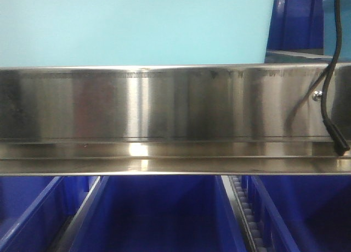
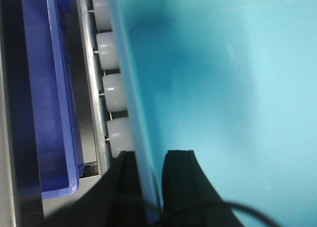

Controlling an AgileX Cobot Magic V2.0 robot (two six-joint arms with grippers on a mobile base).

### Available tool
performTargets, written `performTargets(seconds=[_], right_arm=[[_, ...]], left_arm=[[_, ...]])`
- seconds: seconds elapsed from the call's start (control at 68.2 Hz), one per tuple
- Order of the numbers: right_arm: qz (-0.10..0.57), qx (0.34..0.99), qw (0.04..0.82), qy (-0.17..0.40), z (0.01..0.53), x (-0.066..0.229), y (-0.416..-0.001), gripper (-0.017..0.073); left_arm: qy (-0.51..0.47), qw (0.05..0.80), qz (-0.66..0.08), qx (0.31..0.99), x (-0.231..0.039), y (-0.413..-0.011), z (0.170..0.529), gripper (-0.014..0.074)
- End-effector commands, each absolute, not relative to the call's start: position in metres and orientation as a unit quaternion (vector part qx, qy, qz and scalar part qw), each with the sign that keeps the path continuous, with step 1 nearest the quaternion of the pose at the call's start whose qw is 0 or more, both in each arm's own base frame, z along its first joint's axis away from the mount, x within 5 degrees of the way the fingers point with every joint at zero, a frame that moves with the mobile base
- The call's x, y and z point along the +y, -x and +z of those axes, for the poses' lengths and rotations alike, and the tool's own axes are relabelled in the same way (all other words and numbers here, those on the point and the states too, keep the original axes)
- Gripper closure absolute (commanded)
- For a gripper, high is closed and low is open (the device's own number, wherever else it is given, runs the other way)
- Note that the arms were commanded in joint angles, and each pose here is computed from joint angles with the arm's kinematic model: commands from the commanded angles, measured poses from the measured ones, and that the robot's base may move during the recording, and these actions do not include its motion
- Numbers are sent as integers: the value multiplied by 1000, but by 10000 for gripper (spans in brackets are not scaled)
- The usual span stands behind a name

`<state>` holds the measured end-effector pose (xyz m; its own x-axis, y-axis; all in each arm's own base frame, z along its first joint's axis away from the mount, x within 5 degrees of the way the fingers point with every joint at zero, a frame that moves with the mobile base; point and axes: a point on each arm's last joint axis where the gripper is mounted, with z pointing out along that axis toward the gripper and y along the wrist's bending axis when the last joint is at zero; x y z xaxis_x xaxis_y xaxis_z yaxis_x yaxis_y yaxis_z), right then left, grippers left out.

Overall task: Move two blue bins to right shelf middle
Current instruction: 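Close both grippers on the teal bin walls and lift it off the shelf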

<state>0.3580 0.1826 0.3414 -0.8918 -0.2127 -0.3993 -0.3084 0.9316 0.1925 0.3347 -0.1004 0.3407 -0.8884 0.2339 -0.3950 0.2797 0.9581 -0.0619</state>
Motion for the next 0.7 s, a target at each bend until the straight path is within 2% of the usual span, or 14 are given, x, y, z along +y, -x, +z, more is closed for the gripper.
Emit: performTargets(seconds=[0.0,0.117,0.235,0.484,0.689], right_arm=[[118,965,185,145,343,180,-357,712],[121,963,194,145,350,179,-353,712],[126,957,218,145,369,174,-344,712],[132,929,313,147,432,158,-319,712],[145,899,388,144,481,147,-300,712]], left_arm=[[-135,200,-66,968,-102,-333,345,704],[-135,206,-71,967,-102,-331,355,704],[-135,234,-84,959,-102,-325,380,704],[-136,316,-133,930,-101,-300,438,704],[-138,362,-142,911,-96,-281,468,704]])
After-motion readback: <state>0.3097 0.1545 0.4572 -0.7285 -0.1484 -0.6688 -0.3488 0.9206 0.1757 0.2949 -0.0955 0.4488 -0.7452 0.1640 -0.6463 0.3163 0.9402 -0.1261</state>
